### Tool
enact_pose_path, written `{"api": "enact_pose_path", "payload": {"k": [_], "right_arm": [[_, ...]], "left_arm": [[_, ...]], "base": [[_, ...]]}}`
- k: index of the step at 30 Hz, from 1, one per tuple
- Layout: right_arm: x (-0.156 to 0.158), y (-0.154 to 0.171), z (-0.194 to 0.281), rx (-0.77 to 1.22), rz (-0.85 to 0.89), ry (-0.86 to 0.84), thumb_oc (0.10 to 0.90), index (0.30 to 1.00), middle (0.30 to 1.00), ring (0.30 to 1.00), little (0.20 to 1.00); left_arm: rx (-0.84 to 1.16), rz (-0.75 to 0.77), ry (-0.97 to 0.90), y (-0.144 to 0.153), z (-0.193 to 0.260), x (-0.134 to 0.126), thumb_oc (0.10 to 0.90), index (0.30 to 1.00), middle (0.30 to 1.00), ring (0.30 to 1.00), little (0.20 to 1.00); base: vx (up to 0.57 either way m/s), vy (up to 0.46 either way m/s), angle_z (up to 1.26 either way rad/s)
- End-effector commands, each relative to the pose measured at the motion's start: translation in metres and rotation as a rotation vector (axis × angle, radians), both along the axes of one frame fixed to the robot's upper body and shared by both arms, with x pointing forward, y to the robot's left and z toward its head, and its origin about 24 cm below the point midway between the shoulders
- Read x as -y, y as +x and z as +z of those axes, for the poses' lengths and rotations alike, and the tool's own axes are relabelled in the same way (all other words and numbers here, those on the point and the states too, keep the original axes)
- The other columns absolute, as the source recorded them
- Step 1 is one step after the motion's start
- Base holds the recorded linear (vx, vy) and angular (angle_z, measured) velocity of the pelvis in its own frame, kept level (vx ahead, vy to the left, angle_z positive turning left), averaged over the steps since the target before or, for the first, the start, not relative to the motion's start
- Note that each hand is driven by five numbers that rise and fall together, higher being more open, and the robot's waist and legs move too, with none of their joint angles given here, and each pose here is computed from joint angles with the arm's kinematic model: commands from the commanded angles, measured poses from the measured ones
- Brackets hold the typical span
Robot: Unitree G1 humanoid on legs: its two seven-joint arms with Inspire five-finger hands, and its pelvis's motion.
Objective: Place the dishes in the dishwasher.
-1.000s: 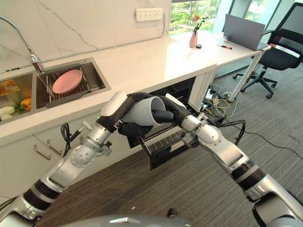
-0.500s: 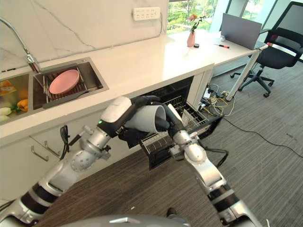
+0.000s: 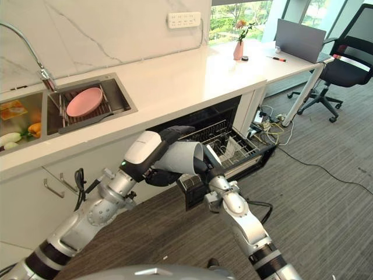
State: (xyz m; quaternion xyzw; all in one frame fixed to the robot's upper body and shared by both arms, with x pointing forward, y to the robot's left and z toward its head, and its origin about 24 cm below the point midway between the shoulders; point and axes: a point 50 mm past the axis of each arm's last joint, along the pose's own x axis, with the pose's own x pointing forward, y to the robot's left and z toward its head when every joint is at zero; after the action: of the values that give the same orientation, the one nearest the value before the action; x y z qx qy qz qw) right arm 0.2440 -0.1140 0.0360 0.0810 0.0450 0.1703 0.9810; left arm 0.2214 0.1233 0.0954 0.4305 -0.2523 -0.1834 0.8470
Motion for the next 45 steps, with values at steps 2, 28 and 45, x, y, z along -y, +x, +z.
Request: {"api": "enact_pose_path", "payload": {"k": [2,28,45], "right_arm": [[0.049,0.017,0.036,0.113,-0.460,0.593,0.400,0.300,0.300,0.300,0.300],[0.138,0.029,0.059,0.294,-0.749,-0.303,0.400,0.300,0.300,0.300,0.300],[0.216,0.097,0.182,0.402,-0.675,-1.288,0.400,0.300,0.300,0.300,0.300]], "left_arm": [[0.267,0.400,-0.525,0.014,0.050,-0.055,0.800,0.900,0.900,0.900,0.900],[0.050,0.683,-0.393,-0.002,0.002,-0.120,0.800,0.900,0.900,0.900,0.900],[-0.413,0.681,-0.210,-0.037,-0.074,-0.136,0.800,0.900,0.900,0.900,0.900]], "base": [[0.05,-0.005,0.01],[-0.01,-0.003,0.06],[-0.12,-0.006,0.17]]}}
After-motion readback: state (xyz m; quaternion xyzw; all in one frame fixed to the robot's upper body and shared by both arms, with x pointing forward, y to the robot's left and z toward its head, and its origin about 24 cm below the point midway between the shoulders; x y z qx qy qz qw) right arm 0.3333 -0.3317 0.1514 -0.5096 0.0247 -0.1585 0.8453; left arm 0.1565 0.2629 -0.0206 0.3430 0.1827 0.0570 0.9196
